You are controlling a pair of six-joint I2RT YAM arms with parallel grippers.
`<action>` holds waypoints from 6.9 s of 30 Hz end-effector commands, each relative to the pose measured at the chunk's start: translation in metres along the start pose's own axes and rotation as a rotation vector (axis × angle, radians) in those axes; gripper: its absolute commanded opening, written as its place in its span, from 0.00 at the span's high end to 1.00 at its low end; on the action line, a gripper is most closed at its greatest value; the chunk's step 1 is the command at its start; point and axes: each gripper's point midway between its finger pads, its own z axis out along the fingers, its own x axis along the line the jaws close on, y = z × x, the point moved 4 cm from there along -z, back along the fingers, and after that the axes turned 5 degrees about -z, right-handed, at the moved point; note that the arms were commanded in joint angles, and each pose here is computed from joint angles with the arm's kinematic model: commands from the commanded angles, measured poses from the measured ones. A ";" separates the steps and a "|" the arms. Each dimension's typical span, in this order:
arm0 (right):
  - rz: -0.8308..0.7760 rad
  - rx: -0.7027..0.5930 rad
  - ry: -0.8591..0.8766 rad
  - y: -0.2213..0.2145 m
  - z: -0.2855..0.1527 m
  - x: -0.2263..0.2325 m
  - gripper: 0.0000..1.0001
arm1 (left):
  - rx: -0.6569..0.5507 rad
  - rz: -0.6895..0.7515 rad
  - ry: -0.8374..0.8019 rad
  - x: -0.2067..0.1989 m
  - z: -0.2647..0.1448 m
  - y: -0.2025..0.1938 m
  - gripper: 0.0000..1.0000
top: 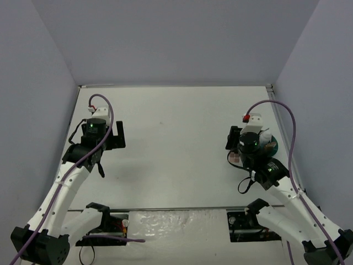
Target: Organize the makeup
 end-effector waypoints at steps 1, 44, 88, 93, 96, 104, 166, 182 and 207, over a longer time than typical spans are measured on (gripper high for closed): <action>0.063 -0.197 -0.204 0.026 -0.023 -0.042 1.00 | -0.095 -0.032 -0.036 -0.004 -0.010 0.019 0.03; -0.267 -0.009 0.275 0.020 0.028 0.038 1.00 | -0.154 -0.031 -0.119 -0.010 -0.023 0.023 0.03; 0.625 -0.167 0.579 0.095 0.000 0.151 1.00 | -0.259 0.062 -1.150 -0.258 -0.066 0.027 0.33; 0.600 -0.164 0.581 0.094 0.001 0.152 1.00 | -0.245 0.068 -1.131 -0.261 -0.060 0.024 0.40; 0.585 -0.151 0.578 0.090 0.002 0.153 1.00 | -0.239 0.070 -1.131 -0.264 -0.058 0.024 0.46; 0.577 -0.145 0.577 0.086 0.003 0.152 1.00 | -0.218 0.085 -1.149 -0.273 -0.056 0.020 0.61; -0.070 0.243 0.818 0.065 -0.030 0.124 0.00 | -0.596 0.632 -1.186 -0.264 -0.054 -0.006 1.00; -0.040 0.260 0.787 0.067 -0.027 0.124 0.04 | -0.629 0.636 -1.198 -0.273 -0.054 -0.009 1.00; -0.047 0.277 0.761 0.061 -0.025 0.120 0.90 | -0.620 0.645 -1.223 -0.280 -0.053 -0.017 0.98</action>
